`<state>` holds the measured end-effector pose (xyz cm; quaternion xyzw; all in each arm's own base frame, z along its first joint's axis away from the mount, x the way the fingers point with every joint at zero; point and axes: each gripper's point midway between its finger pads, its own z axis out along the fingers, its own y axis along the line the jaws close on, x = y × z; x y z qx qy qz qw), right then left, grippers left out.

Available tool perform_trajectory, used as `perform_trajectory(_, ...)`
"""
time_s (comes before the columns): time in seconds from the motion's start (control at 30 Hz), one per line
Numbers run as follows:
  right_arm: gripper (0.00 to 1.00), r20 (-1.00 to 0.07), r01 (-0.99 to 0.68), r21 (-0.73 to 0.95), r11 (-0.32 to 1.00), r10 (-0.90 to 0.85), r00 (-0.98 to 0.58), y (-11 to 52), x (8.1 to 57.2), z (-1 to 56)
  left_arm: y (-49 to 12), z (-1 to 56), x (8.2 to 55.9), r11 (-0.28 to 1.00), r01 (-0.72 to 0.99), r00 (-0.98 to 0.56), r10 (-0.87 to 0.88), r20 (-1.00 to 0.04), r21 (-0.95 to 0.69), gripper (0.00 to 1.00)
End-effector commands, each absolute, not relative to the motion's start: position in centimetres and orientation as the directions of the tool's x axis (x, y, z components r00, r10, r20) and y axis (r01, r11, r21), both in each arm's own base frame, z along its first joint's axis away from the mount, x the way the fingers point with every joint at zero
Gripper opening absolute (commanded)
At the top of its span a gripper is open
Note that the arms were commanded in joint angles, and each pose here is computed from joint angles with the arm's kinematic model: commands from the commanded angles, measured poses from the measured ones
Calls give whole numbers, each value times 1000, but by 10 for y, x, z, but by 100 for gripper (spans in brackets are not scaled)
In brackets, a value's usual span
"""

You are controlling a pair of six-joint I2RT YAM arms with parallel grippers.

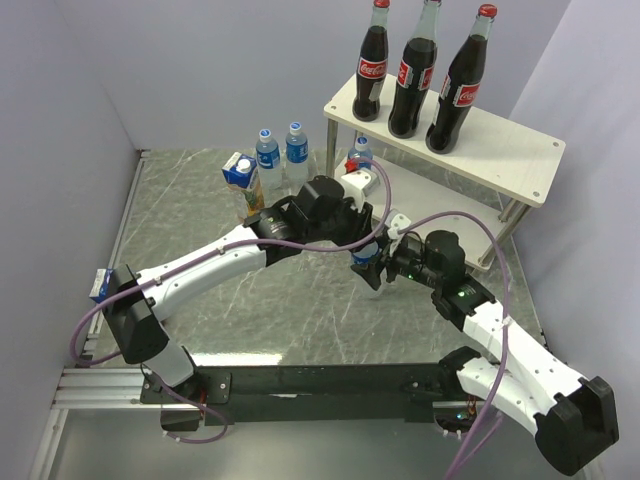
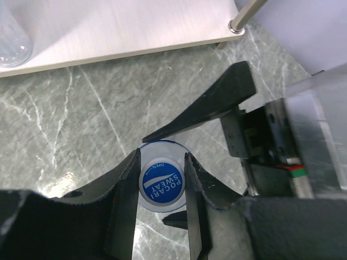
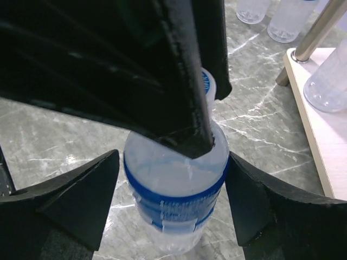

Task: Place and organize the beverage onto the shelf
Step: Pick up the drink from the center of the board.

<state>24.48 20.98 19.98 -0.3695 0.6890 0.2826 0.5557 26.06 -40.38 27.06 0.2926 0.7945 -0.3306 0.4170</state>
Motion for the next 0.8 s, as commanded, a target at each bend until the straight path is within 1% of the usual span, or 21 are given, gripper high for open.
perform_trajectory(0.0,83,-984,-805,-57,590,-169,-55,211,254,220,-425,375,261,498,803,-353,-47,-934,-328,0)
perform_trajectory(0.03,82,-984,-802,-59,595,-169,-54,210,254,221,-425,376,261,496,803,-353,-49,-934,-330,0)
perform_trajectory(0.13,71,-984,-807,-52,588,-166,-58,211,253,223,-425,377,259,485,806,-358,-59,-932,-340,0)
perform_trajectory(0.17,59,-985,-808,-49,586,-163,-59,212,253,223,-426,380,258,478,808,-357,-68,-932,-344,0)
perform_trajectory(0.23,43,-985,-812,-46,582,-163,-61,212,252,225,-427,381,255,463,813,-362,-72,-929,-352,0)
perform_trajectory(0.27,30,-984,-817,-42,576,-164,-65,213,251,224,-428,382,254,460,814,-364,-73,-929,-355,0)
perform_trajectory(0.33,20,-984,-823,-39,567,-164,-67,214,249,225,-429,382,252,447,816,-372,-81,-925,-367,1)
perform_trajectory(0.37,13,-985,-829,-37,558,-160,-64,215,247,227,-428,384,251,443,815,-375,-87,-923,-373,6)
perform_trajectory(0.4,9,-986,-831,-36,555,-157,-63,215,246,228,-427,383,251,445,813,-375,-94,-922,-376,23)
perform_trajectory(0.43,6,-986,-832,-35,553,-154,-62,214,245,228,-425,384,251,449,809,-375,-105,-921,-380,33)
perform_trajectory(0.47,4,-987,-833,-27,552,-145,-64,214,245,230,-421,391,248,442,812,-366,-124,-922,-382,41)
perform_trajectory(0.5,3,-988,-837,-24,547,-139,-63,213,244,232,-418,384,248,451,808,-365,-125,-923,-380,49)
perform_trajectory(0.53,2,-989,-838,-22,545,-135,-61,213,243,233,-415,391,250,458,805,-343,-160,-926,-377,64)
perform_trajectory(0.57,1,-990,-841,-15,541,-128,-65,213,242,235,-406,403,248,460,806,-321,-192,-927,-374,70)
perform_trajectory(0.6,1,-990,-845,-8,535,-122,-68,213,240,236,-402,394,247,474,800,-320,-182,-930,-368,75)
perform_trajectory(0.63,1,-991,-845,-7,535,-115,-65,211,240,238,-398,404,249,474,806,-287,-212,-934,-355,82)
perform_trajectory(0.67,0,-992,-845,-3,535,-110,-67,211,240,239,-388,414,248,493,799,-258,-239,-936,-346,85)
perform_trajectory(0.7,0,-992,-846,4,533,-106,-72,210,240,239,-383,410,249,510,793,-245,-235,-941,-334,88)
perform_trajectory(0.73,0,-992,-847,12,532,-102,-78,209,239,240,-377,412,249,522,789,-227,-241,-944,-323,96)
perform_trajectory(0.77,0,-992,-848,22,530,-96,-85,209,239,241,-367,423,244,519,797,-194,-264,-945,-309,99)
